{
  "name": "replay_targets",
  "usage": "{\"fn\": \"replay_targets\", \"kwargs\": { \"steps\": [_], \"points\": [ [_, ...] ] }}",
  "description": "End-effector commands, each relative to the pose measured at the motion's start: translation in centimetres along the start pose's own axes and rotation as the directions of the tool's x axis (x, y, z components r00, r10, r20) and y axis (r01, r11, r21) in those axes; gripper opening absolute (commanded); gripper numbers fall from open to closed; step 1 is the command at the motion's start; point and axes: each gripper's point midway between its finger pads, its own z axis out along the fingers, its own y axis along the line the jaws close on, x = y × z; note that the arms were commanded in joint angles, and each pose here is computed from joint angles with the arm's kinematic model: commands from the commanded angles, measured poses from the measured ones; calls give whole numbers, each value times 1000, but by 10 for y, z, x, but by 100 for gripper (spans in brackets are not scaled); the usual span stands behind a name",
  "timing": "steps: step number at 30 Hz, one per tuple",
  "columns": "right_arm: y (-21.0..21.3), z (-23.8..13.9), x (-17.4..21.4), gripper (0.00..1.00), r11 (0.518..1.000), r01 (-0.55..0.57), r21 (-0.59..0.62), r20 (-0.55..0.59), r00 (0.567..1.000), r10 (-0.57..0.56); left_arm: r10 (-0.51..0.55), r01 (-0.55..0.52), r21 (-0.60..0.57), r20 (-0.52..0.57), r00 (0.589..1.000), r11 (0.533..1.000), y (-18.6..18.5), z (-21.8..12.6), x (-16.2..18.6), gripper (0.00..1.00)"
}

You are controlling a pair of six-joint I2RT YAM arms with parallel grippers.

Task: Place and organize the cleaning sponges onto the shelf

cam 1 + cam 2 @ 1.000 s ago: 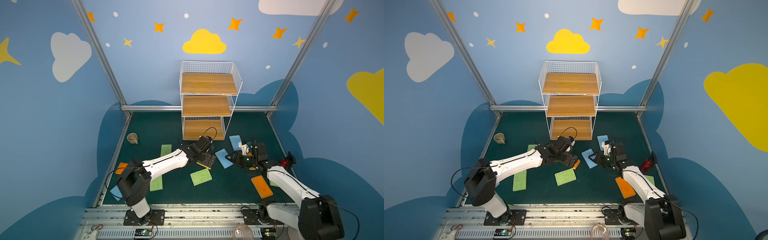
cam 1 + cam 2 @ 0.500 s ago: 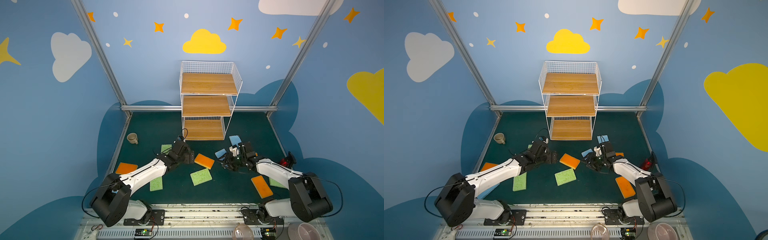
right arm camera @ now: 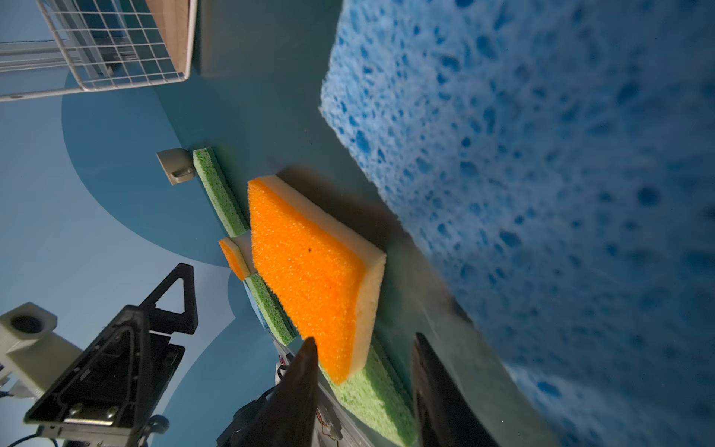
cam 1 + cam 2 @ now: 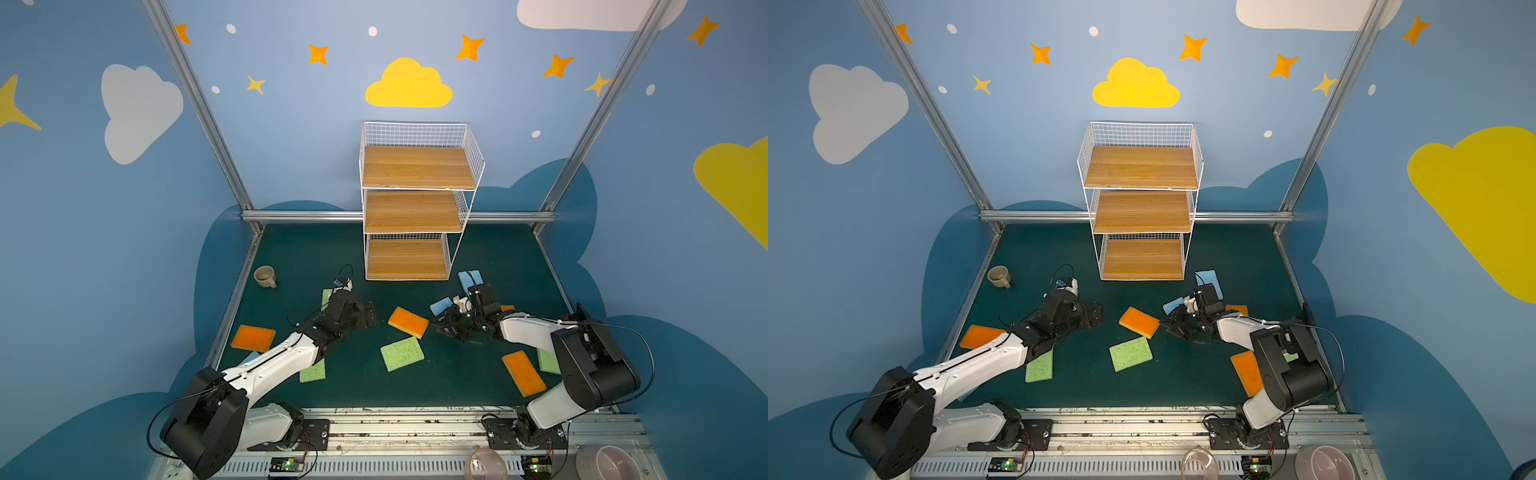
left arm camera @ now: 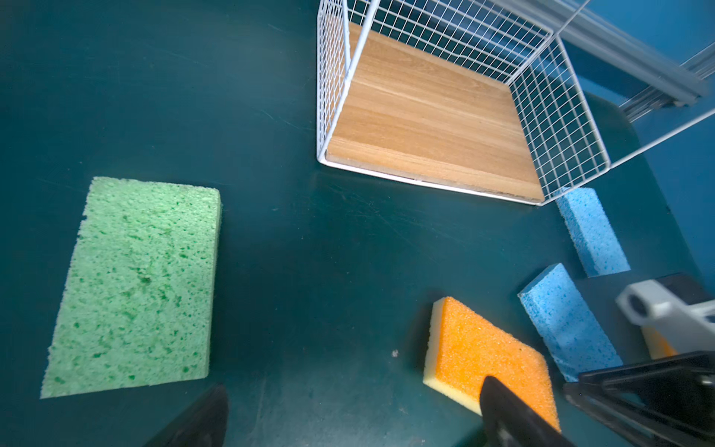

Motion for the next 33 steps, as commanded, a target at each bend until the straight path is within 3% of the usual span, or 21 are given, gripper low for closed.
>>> {"fn": "replay_targets", "kwargs": {
  "steps": [1,8,16,25,29,33],
  "points": [
    [16,7,-5,37,999,20,-38,-1,1000,-20,-28,27,32,29,999,999,-4,-2,-7,100],
    [18,21,-7,33,999,20,-49,-6,1000,-20,-39,38,41,39,998,998,-1,-4,-5,100],
    [14,29,-5,1,999,21,-48,-12,1000,-22,-48,47,38,44,998,998,1,-5,-5,100],
    [38,21,-1,0,997,28,-79,65,998,-23,-67,66,19,61,996,998,7,-9,-5,100],
    [61,12,-10,0,991,6,-132,172,985,17,-78,77,4,93,993,997,11,-16,-17,100],
    [75,0,-22,0,982,-34,-184,316,944,92,-80,83,-15,116,990,996,17,-29,-27,100]
  ]
}}
